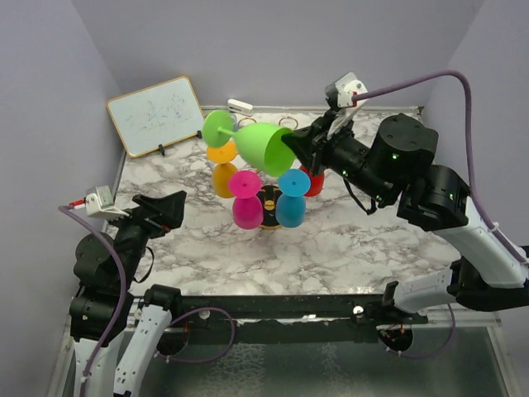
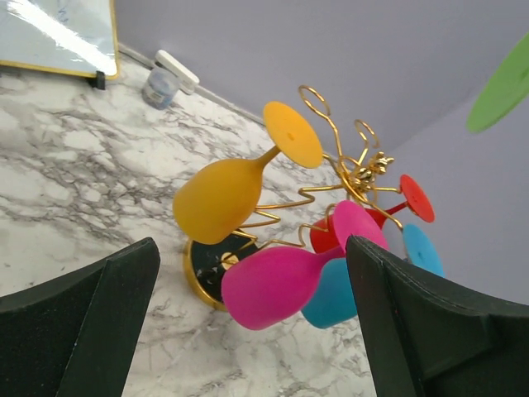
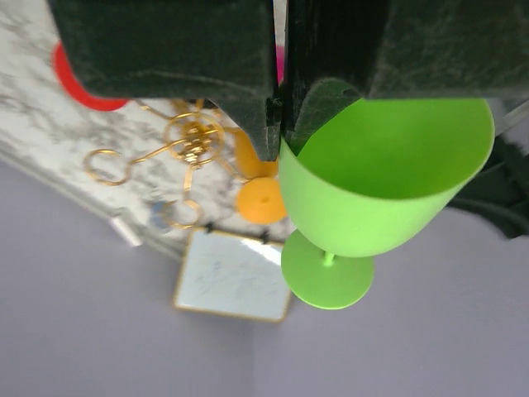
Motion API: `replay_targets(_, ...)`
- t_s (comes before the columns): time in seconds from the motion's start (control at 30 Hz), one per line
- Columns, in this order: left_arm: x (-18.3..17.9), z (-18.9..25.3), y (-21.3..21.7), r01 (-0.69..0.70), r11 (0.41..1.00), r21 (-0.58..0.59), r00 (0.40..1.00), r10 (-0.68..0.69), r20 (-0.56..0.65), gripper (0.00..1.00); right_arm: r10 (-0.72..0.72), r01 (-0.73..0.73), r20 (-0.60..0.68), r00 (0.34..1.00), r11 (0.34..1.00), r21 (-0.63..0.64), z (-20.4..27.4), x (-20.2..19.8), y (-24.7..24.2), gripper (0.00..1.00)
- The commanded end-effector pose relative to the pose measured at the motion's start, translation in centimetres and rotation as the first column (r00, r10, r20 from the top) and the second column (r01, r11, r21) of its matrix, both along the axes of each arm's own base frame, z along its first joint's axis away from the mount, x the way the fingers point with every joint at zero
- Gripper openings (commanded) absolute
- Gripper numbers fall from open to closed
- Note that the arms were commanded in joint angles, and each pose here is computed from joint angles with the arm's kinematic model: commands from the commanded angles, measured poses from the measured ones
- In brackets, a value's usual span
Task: Take the wine glass off the wine glass rack
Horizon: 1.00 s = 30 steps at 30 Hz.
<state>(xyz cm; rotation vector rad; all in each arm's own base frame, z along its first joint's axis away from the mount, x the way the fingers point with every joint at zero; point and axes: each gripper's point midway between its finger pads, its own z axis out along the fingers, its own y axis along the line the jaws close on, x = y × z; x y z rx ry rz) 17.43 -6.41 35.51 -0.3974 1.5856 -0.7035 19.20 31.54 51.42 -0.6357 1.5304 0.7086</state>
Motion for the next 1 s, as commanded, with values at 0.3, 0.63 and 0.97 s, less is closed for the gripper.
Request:
replay_targets(0.3, 2.7, -4.7, 2.9, -0.157, 0.977, 0.145, 0.987, 0.162, -0.02, 0.96, -0.634, 0.658, 0.311, 0.708, 0.752, 0.033, 5.4, 15.0, -11.9, 0.01)
replay_targets(0.63, 5.5, -9.4, 3.4, -0.148, 0.944, 0.293, 0.972, 0.193, -0.131, 0.96, -0.777, 0.783, -0.252, 0.577, 0.614, -0.099, -11.0, 30.2, -28.6, 0.01)
replay_targets(0.97, 5.9, -11.4, 3.2, -0.116, 0.938, 0.326, 0.96, 0.191, -0.207, 0.95, -0.784, 0.8, -0.616, 0.077, 0.418, -0.431, -28.1, 28.4, -39.2, 0.01)
